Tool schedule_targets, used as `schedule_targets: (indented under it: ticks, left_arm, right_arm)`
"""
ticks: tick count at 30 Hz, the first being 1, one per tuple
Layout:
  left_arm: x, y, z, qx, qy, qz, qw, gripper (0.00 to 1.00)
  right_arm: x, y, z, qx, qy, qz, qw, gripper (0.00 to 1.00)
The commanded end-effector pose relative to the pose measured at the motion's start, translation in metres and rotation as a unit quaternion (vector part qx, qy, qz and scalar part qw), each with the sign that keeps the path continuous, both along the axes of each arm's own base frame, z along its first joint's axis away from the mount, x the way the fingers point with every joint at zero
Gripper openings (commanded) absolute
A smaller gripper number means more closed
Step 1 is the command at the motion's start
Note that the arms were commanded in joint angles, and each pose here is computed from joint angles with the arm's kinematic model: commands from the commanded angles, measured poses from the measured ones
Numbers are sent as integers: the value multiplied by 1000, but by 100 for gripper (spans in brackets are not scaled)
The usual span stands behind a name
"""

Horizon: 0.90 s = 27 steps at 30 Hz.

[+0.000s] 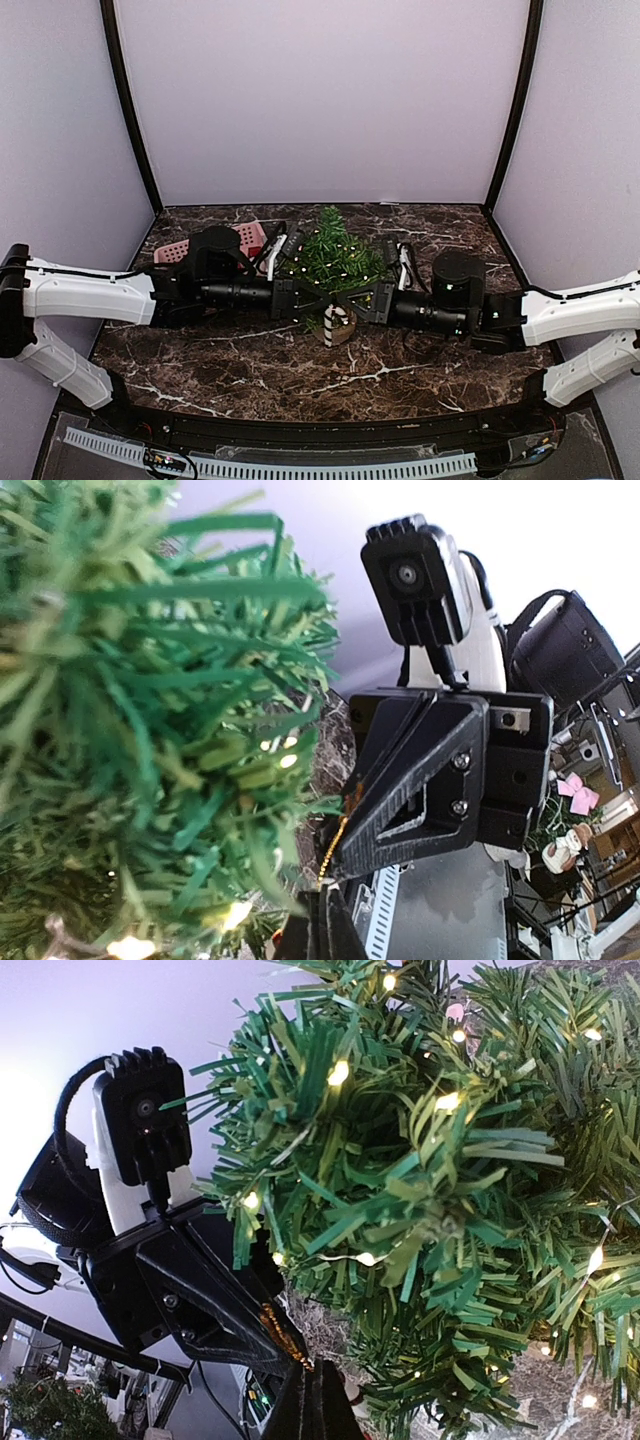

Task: Decorate the small christmas tree
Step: Hang the ornament cane on the branch.

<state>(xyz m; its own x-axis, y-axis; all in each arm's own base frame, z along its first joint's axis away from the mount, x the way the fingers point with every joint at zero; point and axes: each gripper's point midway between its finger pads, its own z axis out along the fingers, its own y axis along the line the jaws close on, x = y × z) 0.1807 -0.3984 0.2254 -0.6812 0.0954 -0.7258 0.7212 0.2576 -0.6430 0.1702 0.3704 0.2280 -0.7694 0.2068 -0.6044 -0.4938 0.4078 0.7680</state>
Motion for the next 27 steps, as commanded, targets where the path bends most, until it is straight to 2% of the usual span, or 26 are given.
schedule_targets:
  ticks: [1,27]
  left_arm:
    - [3,11,4,1,1,32,999,0]
    - [22,3,11,-23,32,66,997,0]
  right_arm:
    - [4,3,11,12,-11,0,1000,0]
    - [26,-6,13,-2,-8,-61,998,0]
